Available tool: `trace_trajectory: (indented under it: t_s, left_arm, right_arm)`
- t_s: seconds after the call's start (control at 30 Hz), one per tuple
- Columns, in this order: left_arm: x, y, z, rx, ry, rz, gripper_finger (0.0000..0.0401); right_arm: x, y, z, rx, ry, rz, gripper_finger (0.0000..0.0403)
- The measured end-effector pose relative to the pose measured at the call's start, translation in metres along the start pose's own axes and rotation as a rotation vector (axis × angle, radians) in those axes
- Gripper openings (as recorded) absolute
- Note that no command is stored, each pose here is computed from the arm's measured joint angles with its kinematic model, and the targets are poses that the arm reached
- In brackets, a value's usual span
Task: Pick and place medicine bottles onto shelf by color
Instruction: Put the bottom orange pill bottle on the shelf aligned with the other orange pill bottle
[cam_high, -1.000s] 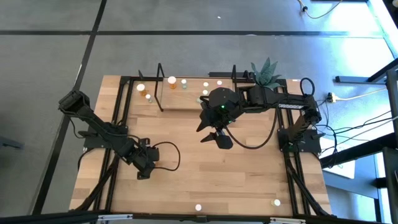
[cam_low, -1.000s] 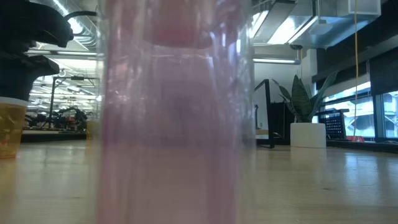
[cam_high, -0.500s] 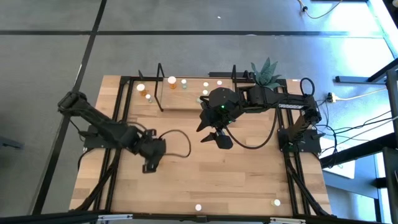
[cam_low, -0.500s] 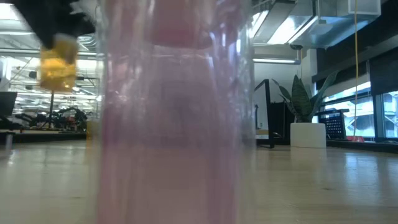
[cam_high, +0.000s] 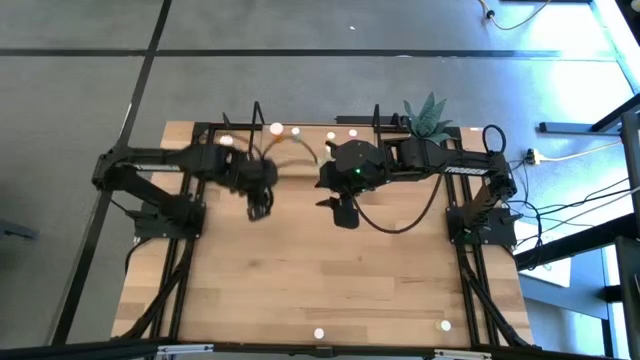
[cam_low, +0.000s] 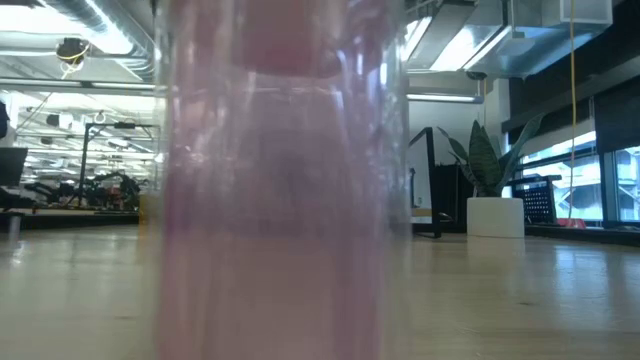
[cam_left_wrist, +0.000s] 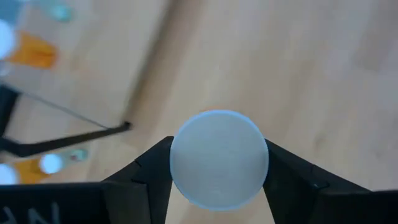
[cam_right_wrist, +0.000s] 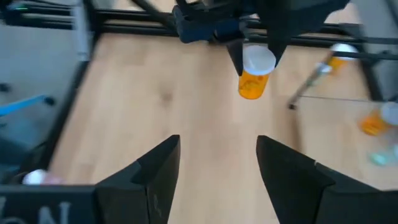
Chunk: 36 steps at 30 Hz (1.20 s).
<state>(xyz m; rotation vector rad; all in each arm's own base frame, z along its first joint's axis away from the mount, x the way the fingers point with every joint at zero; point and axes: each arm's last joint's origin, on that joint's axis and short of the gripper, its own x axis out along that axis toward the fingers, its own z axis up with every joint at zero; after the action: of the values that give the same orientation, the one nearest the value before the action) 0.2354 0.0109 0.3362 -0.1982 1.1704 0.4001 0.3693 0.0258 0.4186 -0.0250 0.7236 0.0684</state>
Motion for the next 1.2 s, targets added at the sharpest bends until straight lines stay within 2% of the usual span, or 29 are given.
trace_trajectory:
  t_s: [0.13, 0.23, 0.37, 0.67, 0.8, 0.97, 1.2]
  left_arm:
    - [0.004, 0.032, 0.013, -0.083, -0.013, 0.051, 0.0191]
    - [0.013, 0.053, 0.021, -0.139, -0.005, 0.082, 0.0191]
    - [0.028, 0.076, 0.031, -0.169, 0.017, 0.087, 0.0191]
    - [0.061, 0.116, 0.063, -0.126, 0.028, 0.099, 0.0191]
    - [0.078, 0.126, 0.068, -0.086, 0.085, 0.104, 0.0191]
    - [0.099, 0.130, 0.060, -0.072, 0.180, 0.081, 0.0191]
    - [0.103, 0.137, 0.064, -0.079, 0.123, 0.113, 0.0191]
  right_arm:
    - [0.000, -0.004, 0.000, 0.025, -0.001, -0.118, 0.0213]
    - [0.000, -0.005, 0.000, 0.022, -0.002, -0.166, 0.0213]
    - [0.000, -0.005, 0.000, 0.020, -0.001, -0.167, 0.0213]
    - [0.000, -0.005, 0.000, 0.015, 0.002, -0.167, 0.0213]
    - [0.000, -0.005, 0.000, 0.000, 0.004, -0.167, 0.0213]
    - [0.000, -0.005, 0.000, -0.005, 0.004, -0.167, 0.0213]
    - [0.000, -0.005, 0.000, -0.005, 0.004, -0.167, 0.0213]
